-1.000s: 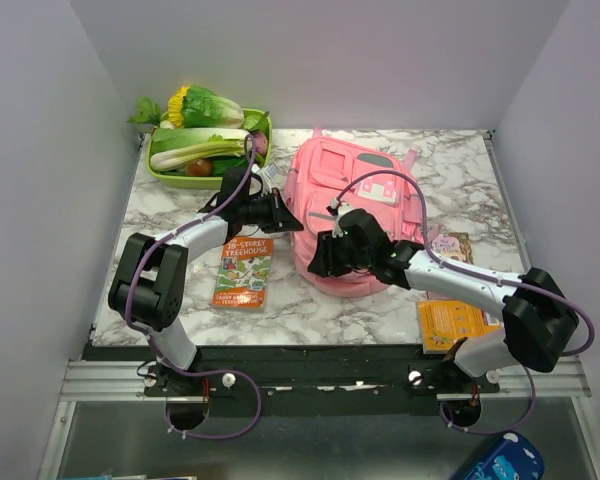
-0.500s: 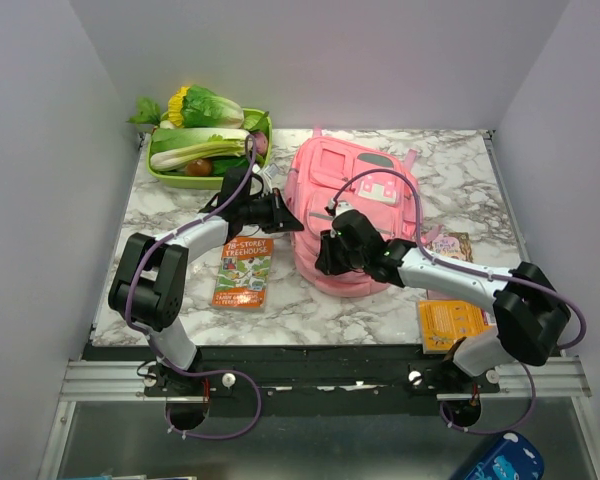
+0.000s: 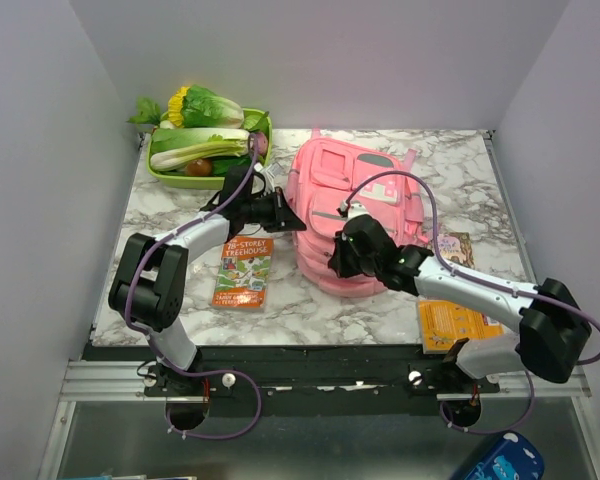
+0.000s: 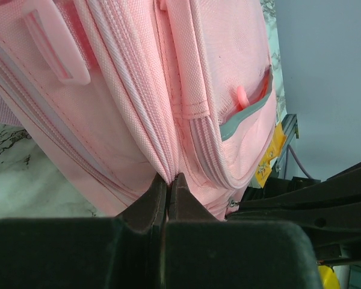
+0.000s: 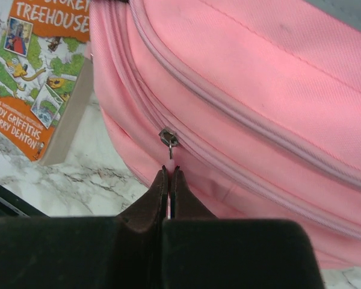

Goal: Pack the student bag
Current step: Zip the student bag at the center of the board.

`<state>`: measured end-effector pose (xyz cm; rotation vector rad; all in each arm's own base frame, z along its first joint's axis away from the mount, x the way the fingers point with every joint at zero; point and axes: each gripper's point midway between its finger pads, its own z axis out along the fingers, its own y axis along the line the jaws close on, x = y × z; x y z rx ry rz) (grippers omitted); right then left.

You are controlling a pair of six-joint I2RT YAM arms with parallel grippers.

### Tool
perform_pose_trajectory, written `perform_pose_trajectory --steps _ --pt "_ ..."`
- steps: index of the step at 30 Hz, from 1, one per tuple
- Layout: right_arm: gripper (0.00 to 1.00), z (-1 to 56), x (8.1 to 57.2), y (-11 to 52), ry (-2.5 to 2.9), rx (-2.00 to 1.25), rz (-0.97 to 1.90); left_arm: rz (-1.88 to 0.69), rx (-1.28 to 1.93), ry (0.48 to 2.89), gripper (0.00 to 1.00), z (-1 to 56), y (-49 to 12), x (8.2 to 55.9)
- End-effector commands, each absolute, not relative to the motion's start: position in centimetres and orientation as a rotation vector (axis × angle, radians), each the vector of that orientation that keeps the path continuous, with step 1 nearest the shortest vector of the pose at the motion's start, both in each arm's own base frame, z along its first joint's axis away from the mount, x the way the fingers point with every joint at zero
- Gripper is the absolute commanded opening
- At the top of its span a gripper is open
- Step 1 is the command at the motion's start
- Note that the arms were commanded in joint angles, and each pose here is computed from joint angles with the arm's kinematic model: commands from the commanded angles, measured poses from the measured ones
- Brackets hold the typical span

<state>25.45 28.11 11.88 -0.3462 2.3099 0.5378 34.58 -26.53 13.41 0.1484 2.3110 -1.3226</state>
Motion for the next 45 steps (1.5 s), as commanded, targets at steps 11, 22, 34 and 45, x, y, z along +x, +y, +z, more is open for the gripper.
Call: perform_pose_trajectory --steps 11,22,34,45 --pt "0.01 8.8 22.9 22.0 2.382 -0.382 0.304 -1.276 0.214 2.152 0.00 18.3 -24.1 37.6" --pt "0.01 8.2 25.2 15.2 2.416 -0.168 0.089 -1.240 0.176 2.140 0.00 18.7 -21.2 39.1" --pt "0.01 11.6 29.8 14.6 2.331 -0.157 0.139 -1.181 0.252 2.181 0.13 18.8 -20.6 39.4" --pt "0.01 11.6 28.0 19.1 2.349 -0.257 0.473 -1.257 0.708 2.102 0.55 23.3 -22.7 34.9"
